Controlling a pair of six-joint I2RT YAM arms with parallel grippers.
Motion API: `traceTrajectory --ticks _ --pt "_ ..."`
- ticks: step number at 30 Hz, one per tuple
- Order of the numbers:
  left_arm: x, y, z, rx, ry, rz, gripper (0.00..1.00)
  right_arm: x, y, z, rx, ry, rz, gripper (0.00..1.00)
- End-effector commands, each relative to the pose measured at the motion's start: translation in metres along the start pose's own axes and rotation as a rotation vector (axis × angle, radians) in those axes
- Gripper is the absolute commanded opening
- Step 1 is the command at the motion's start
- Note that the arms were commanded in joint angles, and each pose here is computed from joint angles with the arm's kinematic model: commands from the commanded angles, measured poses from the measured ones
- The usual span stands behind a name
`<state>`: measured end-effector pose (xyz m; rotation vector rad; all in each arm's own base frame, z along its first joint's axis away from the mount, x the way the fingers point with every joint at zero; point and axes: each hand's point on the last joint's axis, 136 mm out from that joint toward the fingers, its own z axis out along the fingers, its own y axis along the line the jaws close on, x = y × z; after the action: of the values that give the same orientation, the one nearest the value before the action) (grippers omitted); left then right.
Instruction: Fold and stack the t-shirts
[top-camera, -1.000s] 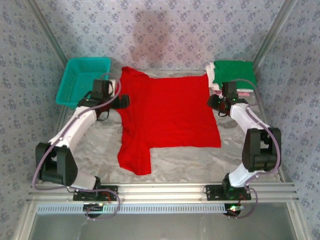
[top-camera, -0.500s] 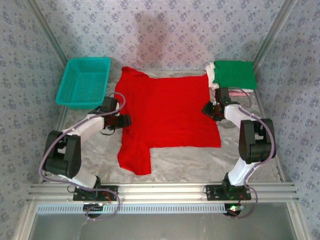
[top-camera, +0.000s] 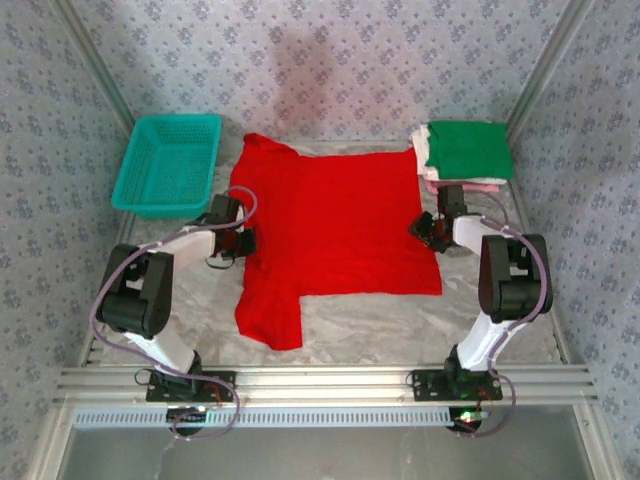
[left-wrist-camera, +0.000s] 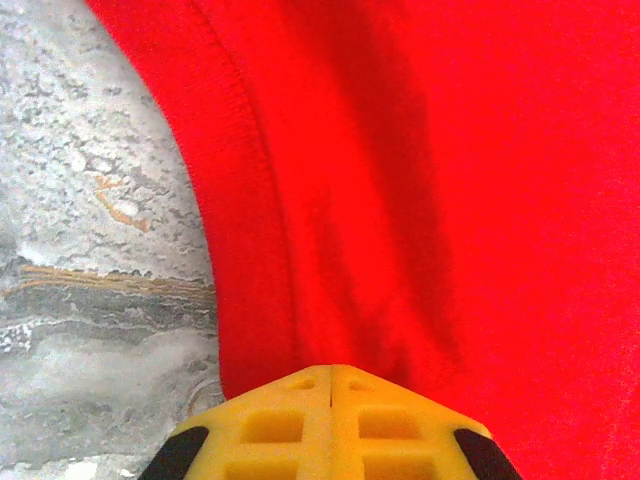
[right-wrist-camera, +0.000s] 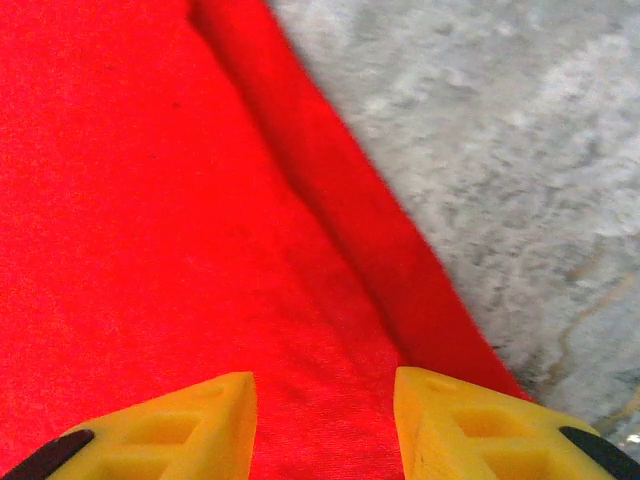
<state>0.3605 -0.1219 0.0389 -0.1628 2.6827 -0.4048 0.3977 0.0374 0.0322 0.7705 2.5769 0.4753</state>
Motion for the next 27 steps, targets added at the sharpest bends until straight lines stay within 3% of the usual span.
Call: traceTrajectory --ticks 1,10,12,13,15,18,21,27 --pt "-0.011 0.005 -0.018 -0.029 -0.047 -0.013 0.0 0.004 -0.015 0.006 0.015 0.023 0.082 0.43" --pt "-0.02 0.045 -0.057 -0.108 -0.108 -0.094 0.0 0.005 -0.033 0.012 0.031 0.034 0.155 0.42" --pt "-0.022 0.038 -0.058 -0.06 -0.102 -0.077 0.0 0.006 -0.033 0.015 0.017 0.04 0.165 0.41" --pt "-0.022 0.028 -0.057 -0.02 -0.083 -0.064 0.04 0.006 -0.032 0.015 0.012 0.04 0.168 0.41" --pt "-0.014 0.01 -0.052 0.008 -0.035 -0.036 0.38 0.006 -0.031 0.016 0.01 0.042 0.168 0.41" --pt "0.004 -0.017 -0.043 0.029 0.021 0.007 0.44 0.005 -0.031 0.016 0.008 0.039 0.167 0.41" --pt "0.016 -0.028 -0.034 0.048 0.03 0.013 0.56 0.006 -0.034 0.017 0.027 0.038 0.17 0.41" --pt "0.026 -0.026 -0.016 0.037 0.078 0.012 0.58 0.003 -0.041 0.015 0.033 0.028 0.2 0.39"
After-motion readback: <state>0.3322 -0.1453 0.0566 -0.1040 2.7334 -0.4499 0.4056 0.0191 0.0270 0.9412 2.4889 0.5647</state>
